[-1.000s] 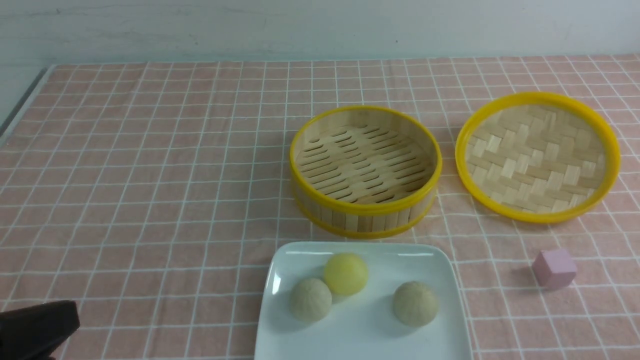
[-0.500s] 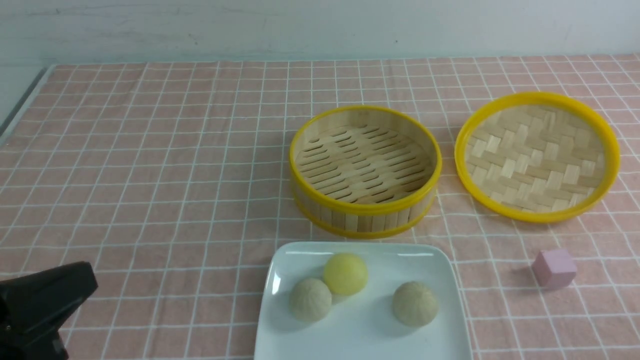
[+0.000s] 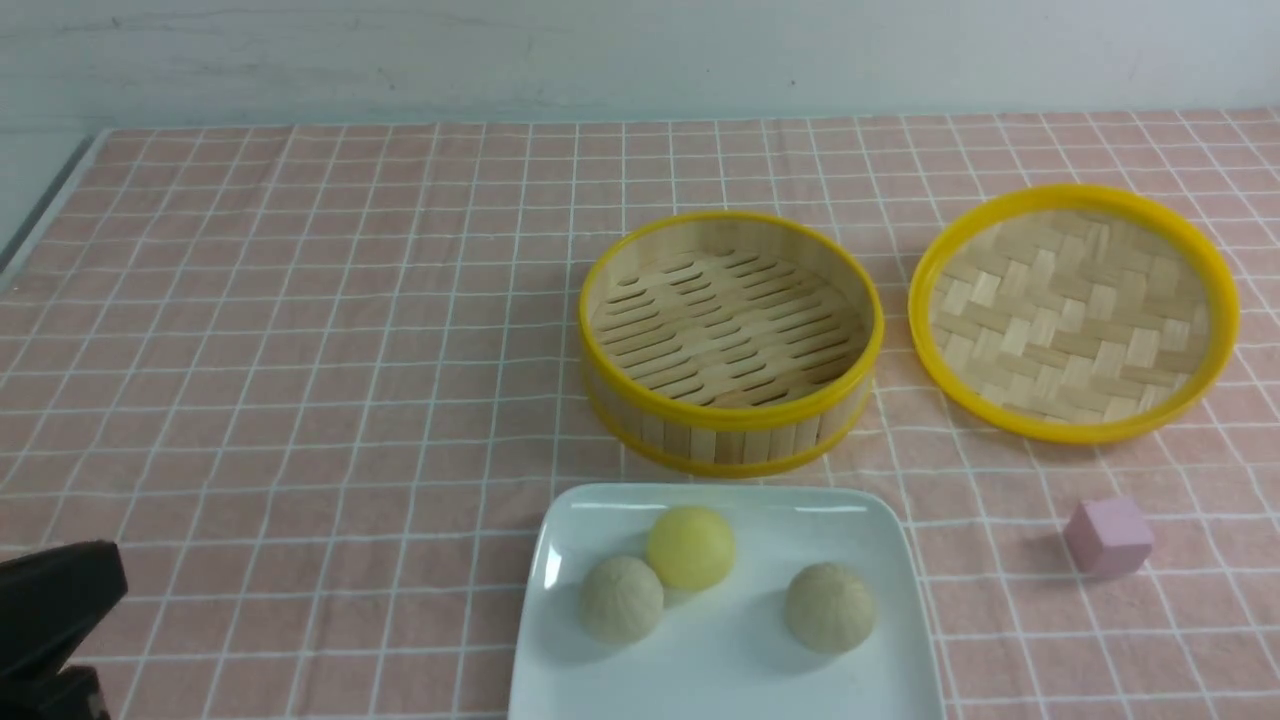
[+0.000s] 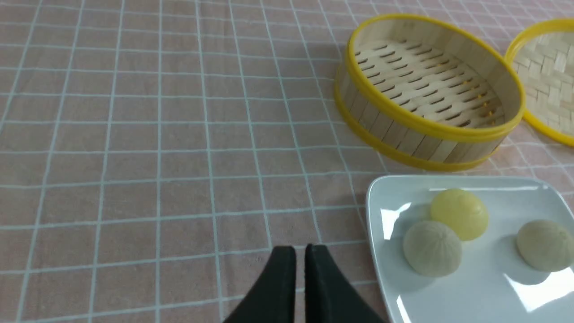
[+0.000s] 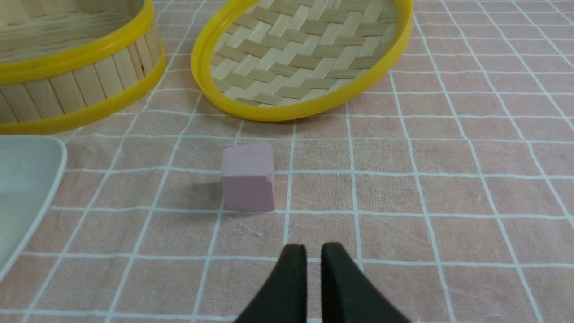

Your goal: Put the steamed buns into the plate on the pink tablecloth.

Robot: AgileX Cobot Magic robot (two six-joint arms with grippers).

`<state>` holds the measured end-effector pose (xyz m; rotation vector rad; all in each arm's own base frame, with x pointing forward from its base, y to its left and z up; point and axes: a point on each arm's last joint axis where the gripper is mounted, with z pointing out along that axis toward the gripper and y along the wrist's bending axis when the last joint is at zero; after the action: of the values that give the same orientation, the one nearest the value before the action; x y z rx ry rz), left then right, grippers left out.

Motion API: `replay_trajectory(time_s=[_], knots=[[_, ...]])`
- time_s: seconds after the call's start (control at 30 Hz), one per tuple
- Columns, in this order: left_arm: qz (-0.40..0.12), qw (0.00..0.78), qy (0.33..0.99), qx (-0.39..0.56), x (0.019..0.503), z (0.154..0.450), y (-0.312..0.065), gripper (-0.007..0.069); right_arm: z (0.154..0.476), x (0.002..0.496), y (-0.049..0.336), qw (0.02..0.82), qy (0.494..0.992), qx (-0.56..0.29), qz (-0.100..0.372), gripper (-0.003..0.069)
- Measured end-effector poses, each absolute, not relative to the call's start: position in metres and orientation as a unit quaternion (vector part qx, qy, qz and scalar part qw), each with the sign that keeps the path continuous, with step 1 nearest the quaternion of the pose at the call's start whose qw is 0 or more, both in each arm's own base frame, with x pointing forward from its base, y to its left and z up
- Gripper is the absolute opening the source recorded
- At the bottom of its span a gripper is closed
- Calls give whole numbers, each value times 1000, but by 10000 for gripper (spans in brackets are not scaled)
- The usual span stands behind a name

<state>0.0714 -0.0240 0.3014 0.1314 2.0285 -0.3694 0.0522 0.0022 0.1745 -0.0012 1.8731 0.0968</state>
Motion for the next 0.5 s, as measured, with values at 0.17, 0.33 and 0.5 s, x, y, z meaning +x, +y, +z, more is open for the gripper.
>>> replay_trajectory(time_s=[0.17,0.33,0.5], knots=[[-149,538,826,77,66,295,-19,67,174,52,2,592,805,-1,42,82],[-172,586,788,79,49,276,-6,72,174,52,2,592,805,-1,42,90],[-182,607,772,56,40,248,-1,76,174,52,2,592,805,-1,42,92]])
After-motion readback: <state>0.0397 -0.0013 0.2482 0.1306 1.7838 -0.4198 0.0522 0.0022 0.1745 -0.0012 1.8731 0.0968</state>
